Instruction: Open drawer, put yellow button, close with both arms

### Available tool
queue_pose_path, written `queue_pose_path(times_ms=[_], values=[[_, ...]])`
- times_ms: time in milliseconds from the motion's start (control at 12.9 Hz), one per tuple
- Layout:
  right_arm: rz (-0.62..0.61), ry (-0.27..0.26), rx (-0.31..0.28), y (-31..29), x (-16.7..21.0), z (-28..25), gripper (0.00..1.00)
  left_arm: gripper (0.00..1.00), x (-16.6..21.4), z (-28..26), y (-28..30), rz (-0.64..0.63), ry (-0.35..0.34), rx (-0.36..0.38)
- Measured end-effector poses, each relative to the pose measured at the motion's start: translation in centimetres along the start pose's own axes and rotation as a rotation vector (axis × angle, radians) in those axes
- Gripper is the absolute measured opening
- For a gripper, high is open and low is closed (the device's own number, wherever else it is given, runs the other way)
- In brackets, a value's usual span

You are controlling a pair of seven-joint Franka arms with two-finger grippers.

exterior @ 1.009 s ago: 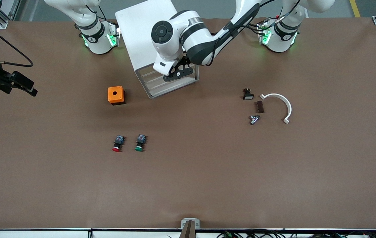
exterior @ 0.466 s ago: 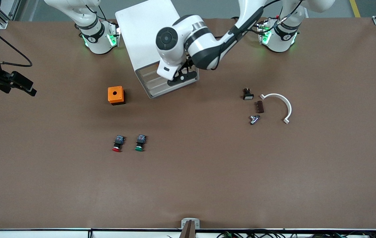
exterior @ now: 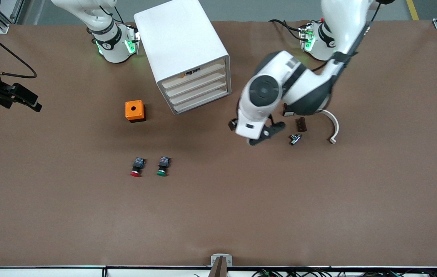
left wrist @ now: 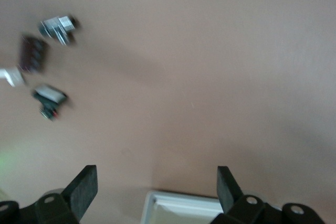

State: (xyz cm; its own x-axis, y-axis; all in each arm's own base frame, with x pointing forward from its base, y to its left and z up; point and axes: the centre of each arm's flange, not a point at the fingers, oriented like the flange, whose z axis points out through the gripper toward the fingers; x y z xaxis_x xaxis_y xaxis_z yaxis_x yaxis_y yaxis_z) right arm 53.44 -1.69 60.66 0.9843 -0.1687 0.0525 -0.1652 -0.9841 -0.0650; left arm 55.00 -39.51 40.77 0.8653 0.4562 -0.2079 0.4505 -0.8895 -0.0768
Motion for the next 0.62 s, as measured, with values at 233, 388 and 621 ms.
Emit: queue_pose_path(times_ms=[233,388,621], values=[[0.001,0.0,0.0,0.0,0.0,0.0,1.0,1.0,7.0,-6.1,-6.1,0.024,0.038,-0.055],[0.001,0.002,0.0,0.0,0.0,0.0,1.0,1.0,10.6,-9.9,-10.7,0.031,0.08,-0.094],[0.009,0.009,0.001,0.5,0.1,-0.2,1.0,1.0,13.5,-13.8,-16.1,0.02,0.123,-0.118]])
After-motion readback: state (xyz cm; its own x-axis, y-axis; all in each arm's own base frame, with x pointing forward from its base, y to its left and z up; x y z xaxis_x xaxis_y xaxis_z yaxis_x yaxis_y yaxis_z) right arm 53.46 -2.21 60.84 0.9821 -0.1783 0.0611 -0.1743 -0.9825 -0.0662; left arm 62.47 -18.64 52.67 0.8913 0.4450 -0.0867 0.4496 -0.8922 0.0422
